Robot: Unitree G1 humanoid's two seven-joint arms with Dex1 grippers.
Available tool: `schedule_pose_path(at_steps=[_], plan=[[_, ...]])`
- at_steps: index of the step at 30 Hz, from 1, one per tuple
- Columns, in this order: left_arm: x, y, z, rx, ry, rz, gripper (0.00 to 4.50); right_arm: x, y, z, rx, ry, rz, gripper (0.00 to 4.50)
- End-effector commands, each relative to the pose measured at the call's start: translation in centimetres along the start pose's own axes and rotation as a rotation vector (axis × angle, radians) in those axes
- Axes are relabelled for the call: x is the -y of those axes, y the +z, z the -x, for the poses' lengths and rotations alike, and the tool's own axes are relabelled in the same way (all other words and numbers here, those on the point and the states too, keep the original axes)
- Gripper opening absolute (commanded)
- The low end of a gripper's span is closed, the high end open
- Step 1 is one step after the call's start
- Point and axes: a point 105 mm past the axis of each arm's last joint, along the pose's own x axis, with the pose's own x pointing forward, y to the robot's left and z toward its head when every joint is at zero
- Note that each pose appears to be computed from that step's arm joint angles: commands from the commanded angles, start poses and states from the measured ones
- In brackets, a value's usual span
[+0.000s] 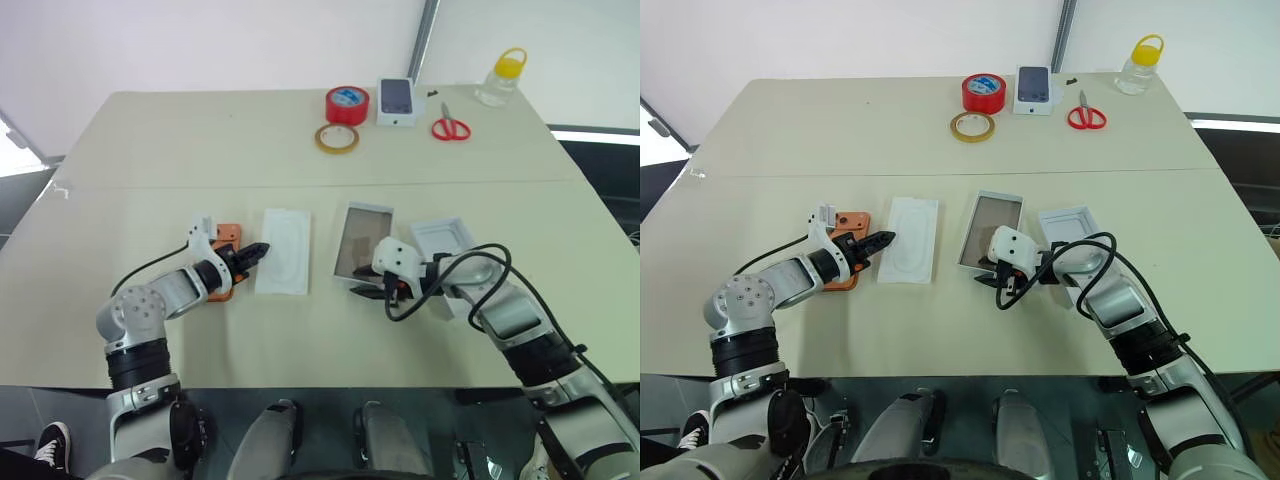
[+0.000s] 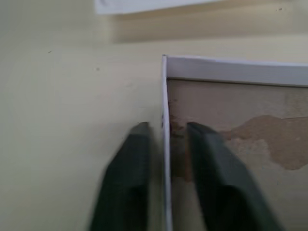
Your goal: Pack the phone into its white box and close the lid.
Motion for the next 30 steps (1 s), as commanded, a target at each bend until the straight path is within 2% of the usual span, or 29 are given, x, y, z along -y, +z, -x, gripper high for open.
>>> schedule_pose_path(at_steps=[1, 11, 16, 19, 25, 27, 30], plan=[[1.3, 2.4, 0.4, 0.104, -0.037, 0.003, 0.0, -0.3, 1.8, 0.0, 0.047, 0.038, 0.036, 0.01], [4.2, 4.6, 0.2, 0.177, -0.089, 0.061, 0.0, -2.8, 4.5, -2.6, 0.14, 0.11, 0.166, 0.01], [4.8, 4.1, 0.2, 0.158, -0.076, 0.037, 0.0, -3.3, 4.6, -3.2, 0.138, 0.149, 0.185, 0.01], [4.7, 3.5, 0.2, 0.152, -0.081, 0.064, 0.0, -3.5, 4.5, -3.2, 0.135, 0.18, 0.16, 1.0], [5.2, 1.6, 0.0, 0.106, -0.096, 0.059, 0.0, -1.6, 5.4, -0.6, 0.196, 0.096, 0.125, 4.08], [5.1, 1.2, -0.2, 0.1, -0.089, 0.051, 0.0, -1.2, 5.3, 0.9, 0.206, 0.093, 0.09, 4.08], [5.5, 0.4, -0.8, 0.081, -0.1, 0.054, 0.0, 0.7, 3.6, 3.5, 0.162, -0.009, 0.058, 4.08]])
